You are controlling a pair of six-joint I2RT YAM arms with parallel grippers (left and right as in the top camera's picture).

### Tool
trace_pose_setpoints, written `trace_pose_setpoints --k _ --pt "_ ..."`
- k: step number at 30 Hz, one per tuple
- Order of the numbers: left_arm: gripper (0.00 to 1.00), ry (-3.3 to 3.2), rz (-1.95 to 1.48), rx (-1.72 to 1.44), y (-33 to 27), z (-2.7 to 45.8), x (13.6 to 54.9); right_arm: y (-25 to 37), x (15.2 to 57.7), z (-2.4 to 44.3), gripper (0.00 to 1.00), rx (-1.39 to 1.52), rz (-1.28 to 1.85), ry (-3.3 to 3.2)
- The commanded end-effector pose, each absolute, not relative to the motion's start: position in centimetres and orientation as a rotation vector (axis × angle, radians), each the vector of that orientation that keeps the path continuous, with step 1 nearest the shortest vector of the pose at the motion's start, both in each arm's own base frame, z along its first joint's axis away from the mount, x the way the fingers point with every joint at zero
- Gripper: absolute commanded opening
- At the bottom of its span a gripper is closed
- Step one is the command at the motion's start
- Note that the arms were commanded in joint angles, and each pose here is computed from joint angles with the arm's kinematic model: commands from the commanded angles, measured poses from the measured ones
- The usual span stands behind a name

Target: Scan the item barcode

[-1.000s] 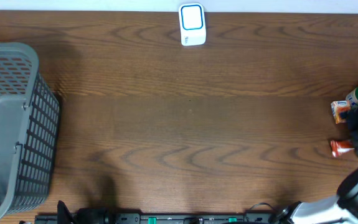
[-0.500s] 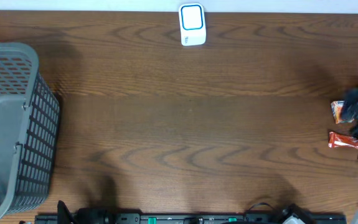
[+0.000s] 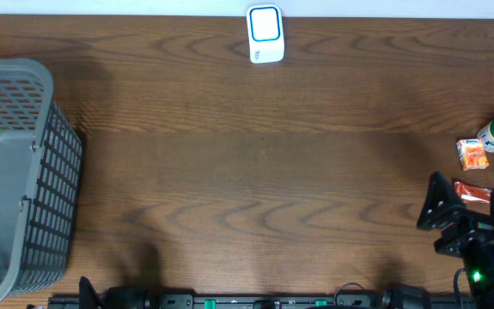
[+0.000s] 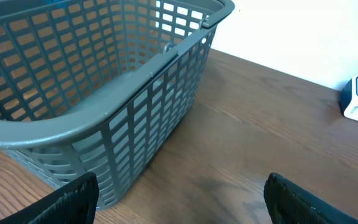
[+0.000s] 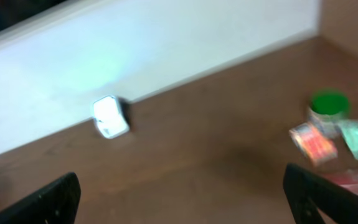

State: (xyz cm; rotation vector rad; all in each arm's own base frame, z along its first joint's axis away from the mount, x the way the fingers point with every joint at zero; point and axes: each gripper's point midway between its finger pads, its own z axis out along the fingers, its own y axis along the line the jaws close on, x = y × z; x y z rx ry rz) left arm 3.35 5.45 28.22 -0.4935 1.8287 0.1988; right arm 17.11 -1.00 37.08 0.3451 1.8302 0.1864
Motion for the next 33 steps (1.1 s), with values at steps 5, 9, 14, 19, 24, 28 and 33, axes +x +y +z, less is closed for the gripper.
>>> trace_pose_setpoints --k 5,9,14,19,24,28,33 --pt "0.85 1.828 0.194 -0.490 5.4 28.2 3.4 -0.6 16.2 39.2 0.99 0.103 0.040 1.746" --pt "0.86 1.828 0.194 -0.490 5.4 28.2 3.4 -0.7 15.6 39.8 0.99 0.081 0.017 1.713" --pt "0.85 1.828 0.194 -0.490 5.4 28.2 3.4 -0.7 13.3 40.9 0.99 0.079 0.022 1.614" --pt "0.85 1.828 0.194 -0.490 5.4 28.2 3.4 -1.0 10.0 42.3 0.99 0.057 -0.005 1.401" --pt "0.85 1.828 0.194 -0.490 5.4 28.2 3.4 -0.9 10.0 42.4 0.99 0.054 0.011 1.230" --pt "0.85 1.828 0.194 -0.490 5.4 28.2 3.4 -0.1 12.9 41.6 0.99 0.023 0.038 1.181" --pt "0.85 1.828 0.194 -0.490 5.4 28.2 3.4 0.4 17.2 38.2 0.99 0.020 0.064 1.127"
